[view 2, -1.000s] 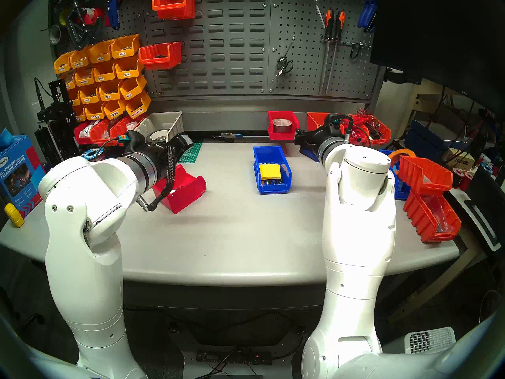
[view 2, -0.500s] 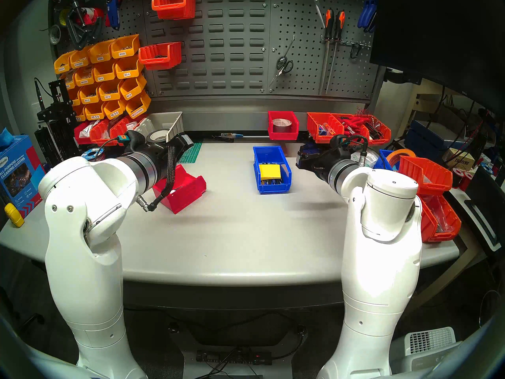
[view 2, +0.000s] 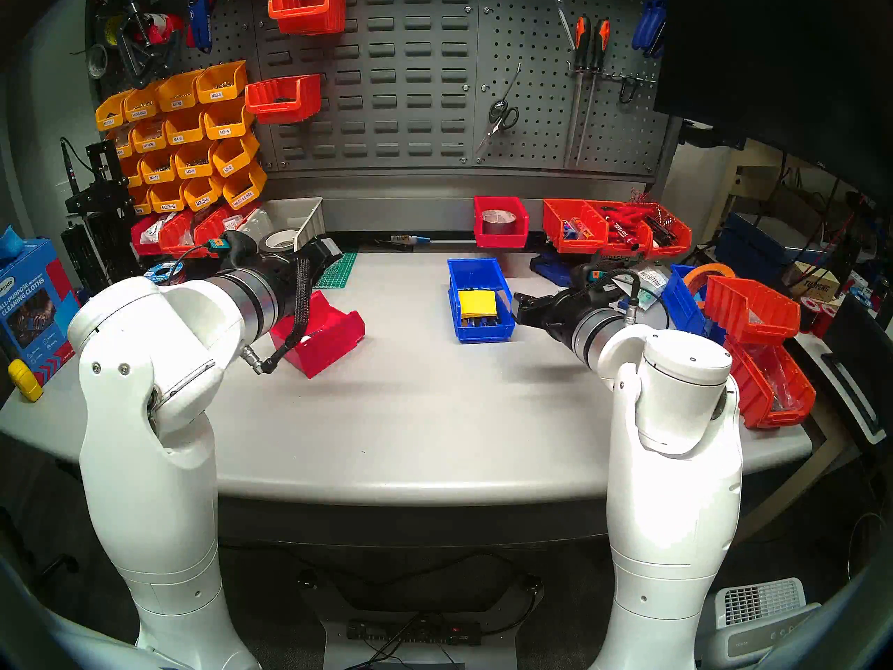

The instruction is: Hang all the unorganized tool boxes onto the wall

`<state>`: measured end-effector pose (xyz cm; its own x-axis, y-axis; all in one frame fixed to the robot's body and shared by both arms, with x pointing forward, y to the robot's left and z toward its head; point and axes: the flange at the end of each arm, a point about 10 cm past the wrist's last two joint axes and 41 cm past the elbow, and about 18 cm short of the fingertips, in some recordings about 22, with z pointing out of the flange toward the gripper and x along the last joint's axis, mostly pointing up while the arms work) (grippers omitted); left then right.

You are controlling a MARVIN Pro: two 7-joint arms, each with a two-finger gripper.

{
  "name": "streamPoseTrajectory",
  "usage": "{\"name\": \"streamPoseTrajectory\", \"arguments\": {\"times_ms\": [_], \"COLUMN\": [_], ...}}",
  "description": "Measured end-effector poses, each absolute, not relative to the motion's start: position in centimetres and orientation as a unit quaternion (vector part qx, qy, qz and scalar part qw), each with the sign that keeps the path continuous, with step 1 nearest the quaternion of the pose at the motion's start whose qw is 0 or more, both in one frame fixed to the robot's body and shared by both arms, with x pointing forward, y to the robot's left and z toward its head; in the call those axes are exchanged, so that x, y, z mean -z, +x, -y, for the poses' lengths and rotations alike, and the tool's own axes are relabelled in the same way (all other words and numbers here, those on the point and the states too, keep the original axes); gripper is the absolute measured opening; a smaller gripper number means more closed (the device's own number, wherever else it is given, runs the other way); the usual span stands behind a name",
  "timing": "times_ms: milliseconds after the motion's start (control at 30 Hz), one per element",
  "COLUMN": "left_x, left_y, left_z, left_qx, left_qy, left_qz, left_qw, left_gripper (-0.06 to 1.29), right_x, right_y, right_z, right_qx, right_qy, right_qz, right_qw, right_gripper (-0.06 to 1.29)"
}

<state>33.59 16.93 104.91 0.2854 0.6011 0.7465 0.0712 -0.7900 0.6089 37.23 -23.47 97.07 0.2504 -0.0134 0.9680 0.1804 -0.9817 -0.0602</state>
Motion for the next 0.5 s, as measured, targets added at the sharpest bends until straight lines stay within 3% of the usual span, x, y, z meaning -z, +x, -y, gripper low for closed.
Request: {"name": "streamPoseTrajectory", "arguments": {"times_ms": [500], "left_x": [-104.9], "left_y": [33.6], "left_z": [-16.9], "left_qx": [-0.556], "left_qy": [0.765], "left_qz": [-0.22], "left_qw": [0.238], "left_gripper": [1.23], "right_x": [-95.3], "right_y": [38.8], "right_z": [21.9], "right_qx": [0.617], "right_qy": [-0.782], "right_qz": [0.049], "right_qw": [0.064], "right_gripper": [1.21]}}
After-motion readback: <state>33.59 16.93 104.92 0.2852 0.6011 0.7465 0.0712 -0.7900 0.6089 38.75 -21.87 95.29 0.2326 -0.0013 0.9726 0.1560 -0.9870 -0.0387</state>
